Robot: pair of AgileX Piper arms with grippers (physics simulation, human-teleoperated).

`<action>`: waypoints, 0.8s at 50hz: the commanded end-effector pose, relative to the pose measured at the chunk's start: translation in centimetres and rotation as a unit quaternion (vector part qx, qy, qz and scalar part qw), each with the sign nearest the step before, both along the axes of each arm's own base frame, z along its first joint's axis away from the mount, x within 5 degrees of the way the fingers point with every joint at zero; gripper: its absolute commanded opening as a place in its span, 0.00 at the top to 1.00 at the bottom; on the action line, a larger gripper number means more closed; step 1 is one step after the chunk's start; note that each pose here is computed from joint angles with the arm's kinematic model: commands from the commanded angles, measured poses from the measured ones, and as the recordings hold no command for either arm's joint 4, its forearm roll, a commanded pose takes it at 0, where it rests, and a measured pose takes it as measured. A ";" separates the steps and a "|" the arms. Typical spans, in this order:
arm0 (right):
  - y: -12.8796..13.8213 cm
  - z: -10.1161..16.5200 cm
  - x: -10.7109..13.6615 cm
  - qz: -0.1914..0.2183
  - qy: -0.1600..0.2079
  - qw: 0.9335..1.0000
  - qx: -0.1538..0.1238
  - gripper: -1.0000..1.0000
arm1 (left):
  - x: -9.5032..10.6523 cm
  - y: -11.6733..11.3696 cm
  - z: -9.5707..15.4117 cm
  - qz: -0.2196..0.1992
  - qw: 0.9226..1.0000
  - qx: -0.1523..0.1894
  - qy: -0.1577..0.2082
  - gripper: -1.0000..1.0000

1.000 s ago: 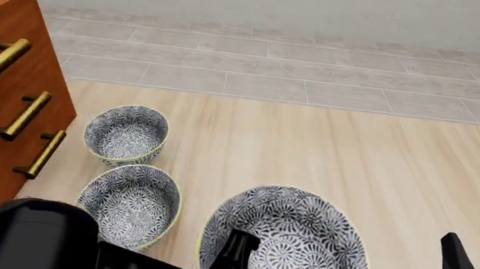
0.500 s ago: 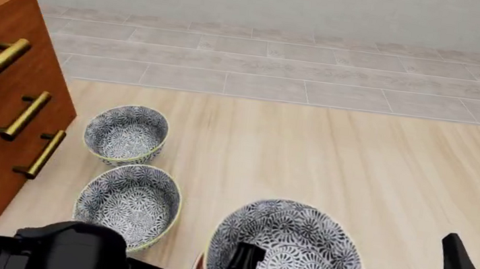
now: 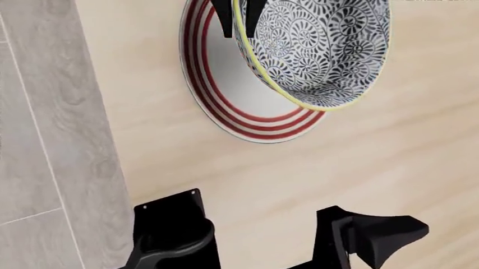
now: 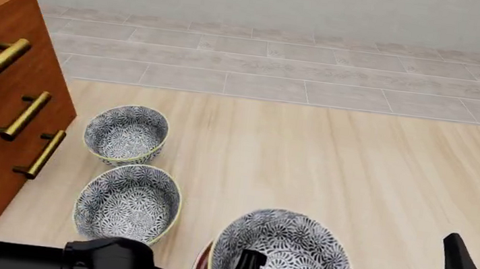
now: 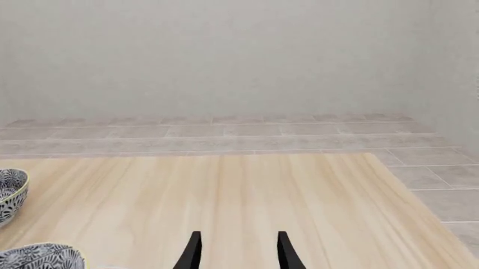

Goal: Put the bowl at the front on the plate.

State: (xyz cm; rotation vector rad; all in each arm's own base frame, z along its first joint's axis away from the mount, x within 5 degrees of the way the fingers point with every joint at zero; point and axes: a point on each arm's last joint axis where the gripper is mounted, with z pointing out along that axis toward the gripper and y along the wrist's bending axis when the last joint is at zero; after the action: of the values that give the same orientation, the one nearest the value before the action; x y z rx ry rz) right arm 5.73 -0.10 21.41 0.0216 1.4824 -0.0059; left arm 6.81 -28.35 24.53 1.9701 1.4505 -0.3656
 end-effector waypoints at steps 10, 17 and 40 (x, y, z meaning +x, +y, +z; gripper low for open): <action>0.0 0.0 -0.1 0.000 -0.001 1.000 0.000 0.00 | 1.3 -0.2 -2.4 0.021 1.000 0.009 0.001 1.00; 0.0 0.0 -0.1 0.001 -0.001 1.000 0.000 0.00 | 1.3 -0.3 -2.8 0.028 1.000 0.009 0.009 1.00; 0.0 0.0 -0.1 0.000 -0.001 1.000 0.002 0.00 | 0.1 -0.7 -4.4 0.033 0.999 0.014 0.031 1.00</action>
State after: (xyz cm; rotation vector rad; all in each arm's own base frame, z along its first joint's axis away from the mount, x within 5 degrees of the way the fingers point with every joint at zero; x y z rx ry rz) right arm 5.67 -0.10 21.38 0.0230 1.4812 -0.0030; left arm 7.24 -28.96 20.66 1.9404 1.5677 -0.3782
